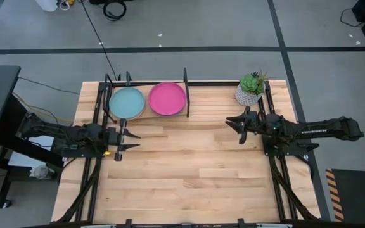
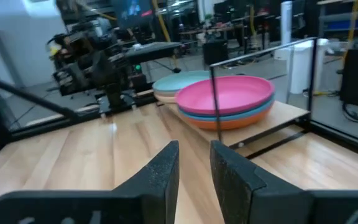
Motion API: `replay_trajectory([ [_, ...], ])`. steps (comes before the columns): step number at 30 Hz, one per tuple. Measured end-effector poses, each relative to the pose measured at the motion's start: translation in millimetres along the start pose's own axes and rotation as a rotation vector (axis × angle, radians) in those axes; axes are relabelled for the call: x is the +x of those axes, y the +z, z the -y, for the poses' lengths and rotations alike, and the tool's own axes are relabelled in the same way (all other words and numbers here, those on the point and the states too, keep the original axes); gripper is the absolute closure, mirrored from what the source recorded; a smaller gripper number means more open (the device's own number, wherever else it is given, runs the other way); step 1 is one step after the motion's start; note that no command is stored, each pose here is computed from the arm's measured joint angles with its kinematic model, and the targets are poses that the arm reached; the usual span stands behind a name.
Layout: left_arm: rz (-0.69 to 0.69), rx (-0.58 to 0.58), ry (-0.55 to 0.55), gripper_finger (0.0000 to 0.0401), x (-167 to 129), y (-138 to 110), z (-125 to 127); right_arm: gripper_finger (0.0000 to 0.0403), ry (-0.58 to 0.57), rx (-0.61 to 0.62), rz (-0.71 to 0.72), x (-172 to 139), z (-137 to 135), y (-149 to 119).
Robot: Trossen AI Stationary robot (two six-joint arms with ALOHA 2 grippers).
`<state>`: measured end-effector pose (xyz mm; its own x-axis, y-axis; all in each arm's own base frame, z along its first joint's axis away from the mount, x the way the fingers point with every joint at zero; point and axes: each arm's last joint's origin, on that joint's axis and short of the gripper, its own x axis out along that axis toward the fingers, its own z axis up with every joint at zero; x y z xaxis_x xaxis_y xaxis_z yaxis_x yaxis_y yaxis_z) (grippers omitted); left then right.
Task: Place and stack plates onto a shelf
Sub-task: Return to Home Position
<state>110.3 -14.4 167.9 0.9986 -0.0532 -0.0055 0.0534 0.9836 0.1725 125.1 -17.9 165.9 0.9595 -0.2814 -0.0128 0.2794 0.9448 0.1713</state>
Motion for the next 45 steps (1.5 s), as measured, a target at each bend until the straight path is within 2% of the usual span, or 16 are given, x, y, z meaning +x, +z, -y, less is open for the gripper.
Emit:
replay_trajectory([
  [3,-0.026,0.051,-0.007,0.0259,-0.9,-2.7,0.4,0.0306,-0.032,0.013,-0.002,-1.0,4.2,0.2],
  [8,-0.026,0.051,-0.018,0.0259,-1.0,-2.9,0.8,0.0306,-0.077,0.006,-0.015,-1.2,7.8,-1.2],
  [13,-0.027,0.099,-0.018,0.0259,-0.9,-3.0,0.7,0.0306,-0.13,0.07,0.001,-1.3,9.4,-0.7],
  [45,-0.029,0.069,-0.018,0.0259,-0.9,-3.3,0.8,0.0306,-0.131,0.062,0.002,-1.3,9.4,-0.5],
])
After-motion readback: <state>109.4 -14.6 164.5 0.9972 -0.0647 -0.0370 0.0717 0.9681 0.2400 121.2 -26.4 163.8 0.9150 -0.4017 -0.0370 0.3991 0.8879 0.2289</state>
